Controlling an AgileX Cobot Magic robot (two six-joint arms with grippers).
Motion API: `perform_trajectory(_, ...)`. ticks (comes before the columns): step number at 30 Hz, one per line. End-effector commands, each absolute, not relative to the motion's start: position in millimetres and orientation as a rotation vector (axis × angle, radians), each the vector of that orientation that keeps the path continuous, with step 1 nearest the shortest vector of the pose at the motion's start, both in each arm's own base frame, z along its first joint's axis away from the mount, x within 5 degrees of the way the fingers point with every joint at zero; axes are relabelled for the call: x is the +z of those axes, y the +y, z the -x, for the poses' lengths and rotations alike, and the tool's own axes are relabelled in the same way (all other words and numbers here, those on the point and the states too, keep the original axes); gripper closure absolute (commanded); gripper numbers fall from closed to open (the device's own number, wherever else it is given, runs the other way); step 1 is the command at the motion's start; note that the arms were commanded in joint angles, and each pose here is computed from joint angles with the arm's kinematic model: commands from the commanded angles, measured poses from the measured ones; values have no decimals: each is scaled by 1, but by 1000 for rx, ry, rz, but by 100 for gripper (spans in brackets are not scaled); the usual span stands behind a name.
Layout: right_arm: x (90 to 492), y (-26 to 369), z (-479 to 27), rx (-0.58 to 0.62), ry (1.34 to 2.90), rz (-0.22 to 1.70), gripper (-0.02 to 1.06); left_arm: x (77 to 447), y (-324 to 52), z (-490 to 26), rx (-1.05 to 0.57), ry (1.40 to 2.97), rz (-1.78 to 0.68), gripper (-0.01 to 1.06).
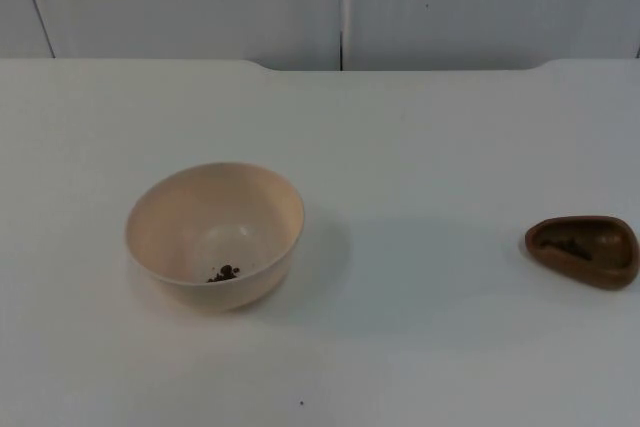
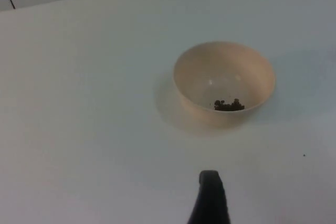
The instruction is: Pick up the bowl with the left hand and pour the coffee beans from the cup into the bowl with the right hand.
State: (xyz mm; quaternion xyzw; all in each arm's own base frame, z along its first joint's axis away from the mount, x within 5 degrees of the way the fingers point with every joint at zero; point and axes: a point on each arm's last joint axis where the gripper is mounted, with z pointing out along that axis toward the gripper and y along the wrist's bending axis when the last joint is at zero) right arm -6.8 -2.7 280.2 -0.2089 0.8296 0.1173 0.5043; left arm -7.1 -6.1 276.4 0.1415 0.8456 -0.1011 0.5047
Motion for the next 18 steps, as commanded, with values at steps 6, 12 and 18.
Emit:
perform_trajectory(6,280,-3,7,275,1995,512,29,275,-6,7,-247,2043,-329,43)
perform_trajectory(12,280,-3,7,268,1995,511,25,275,-6,7,-247,2043,-329,43)
perform_trajectory(18,280,-3,7,275,1995,512,-1,275,-6,7,-247,2043,-329,25)
